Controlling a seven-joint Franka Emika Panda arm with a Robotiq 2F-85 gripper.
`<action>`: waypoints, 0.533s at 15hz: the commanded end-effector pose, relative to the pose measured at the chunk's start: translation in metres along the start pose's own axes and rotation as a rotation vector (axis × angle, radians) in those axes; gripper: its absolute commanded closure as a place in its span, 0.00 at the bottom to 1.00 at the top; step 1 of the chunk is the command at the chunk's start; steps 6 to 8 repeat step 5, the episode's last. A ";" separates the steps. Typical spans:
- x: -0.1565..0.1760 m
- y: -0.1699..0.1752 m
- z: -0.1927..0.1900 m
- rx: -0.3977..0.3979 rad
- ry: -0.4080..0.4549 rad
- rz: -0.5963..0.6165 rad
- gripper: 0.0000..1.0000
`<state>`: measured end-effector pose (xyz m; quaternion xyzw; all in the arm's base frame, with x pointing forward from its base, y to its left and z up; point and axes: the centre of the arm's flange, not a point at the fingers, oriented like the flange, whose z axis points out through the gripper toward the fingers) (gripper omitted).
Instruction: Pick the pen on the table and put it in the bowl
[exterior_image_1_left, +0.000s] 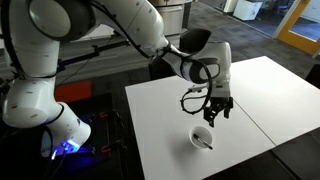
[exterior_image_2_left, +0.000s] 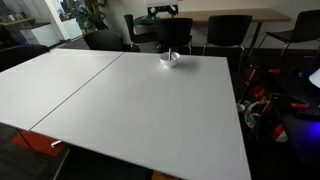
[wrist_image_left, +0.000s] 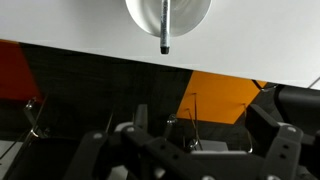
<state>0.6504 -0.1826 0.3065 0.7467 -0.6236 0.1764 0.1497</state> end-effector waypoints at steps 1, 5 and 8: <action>0.000 0.003 -0.009 0.015 -0.001 -0.005 0.00; -0.002 0.012 -0.017 0.023 -0.011 -0.009 0.00; -0.002 0.012 -0.017 0.023 -0.011 -0.009 0.00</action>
